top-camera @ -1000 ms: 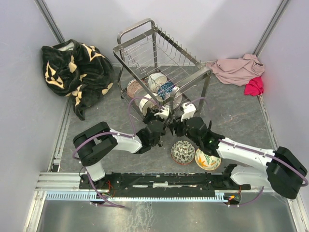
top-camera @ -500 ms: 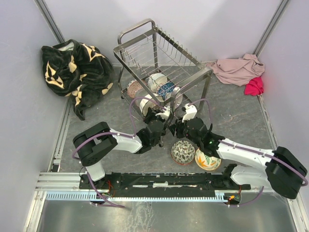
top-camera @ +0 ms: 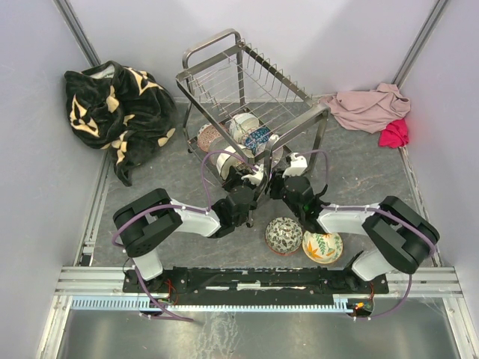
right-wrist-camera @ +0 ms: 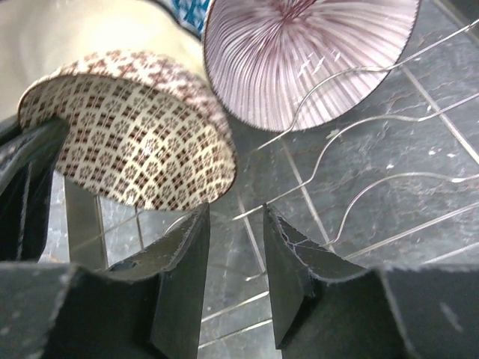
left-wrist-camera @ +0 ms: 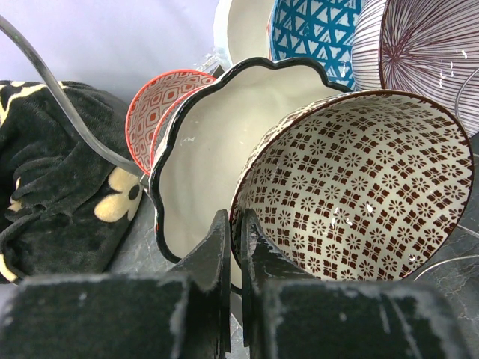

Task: Load the bowls into the dish rack
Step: Place the bowl in the dish rack.

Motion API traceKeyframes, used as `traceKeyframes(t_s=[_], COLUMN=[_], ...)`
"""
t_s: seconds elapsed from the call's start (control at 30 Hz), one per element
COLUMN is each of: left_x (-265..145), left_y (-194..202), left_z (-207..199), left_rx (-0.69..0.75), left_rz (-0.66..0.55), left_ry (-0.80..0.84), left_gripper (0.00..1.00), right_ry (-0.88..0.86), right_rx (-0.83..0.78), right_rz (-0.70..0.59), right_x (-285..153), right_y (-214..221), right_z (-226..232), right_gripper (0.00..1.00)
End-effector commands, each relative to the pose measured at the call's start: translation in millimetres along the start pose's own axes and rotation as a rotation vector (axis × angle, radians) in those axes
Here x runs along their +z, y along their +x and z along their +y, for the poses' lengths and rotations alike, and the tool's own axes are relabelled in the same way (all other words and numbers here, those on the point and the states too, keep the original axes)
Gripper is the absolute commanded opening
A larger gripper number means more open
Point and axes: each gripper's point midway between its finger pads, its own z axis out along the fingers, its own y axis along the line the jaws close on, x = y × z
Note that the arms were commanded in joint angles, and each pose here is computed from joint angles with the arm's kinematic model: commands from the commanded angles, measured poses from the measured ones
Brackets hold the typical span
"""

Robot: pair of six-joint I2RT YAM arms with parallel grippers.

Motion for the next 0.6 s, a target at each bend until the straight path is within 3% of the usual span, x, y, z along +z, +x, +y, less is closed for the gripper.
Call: traceKeyframes(t_s=[0.0, 0.57], left_x=[-28.9, -29.4], left_y=[57.1, 56.7], left_z=[-65.8, -64.8], left_rx=[0.389, 0.39], left_rz=[0.048, 0.047], left_ry=[0.321, 0.317], left_gripper=[0.03, 0.03], right_ry=[-0.097, -0.302], right_rx=[0.098, 0.032], right_rz=[-0.154, -0.133], right_x=[14.3, 22.2], right_y=[-50.6, -60.2], right_z=[13.7, 41.2], right_gripper=[0.42, 0.37])
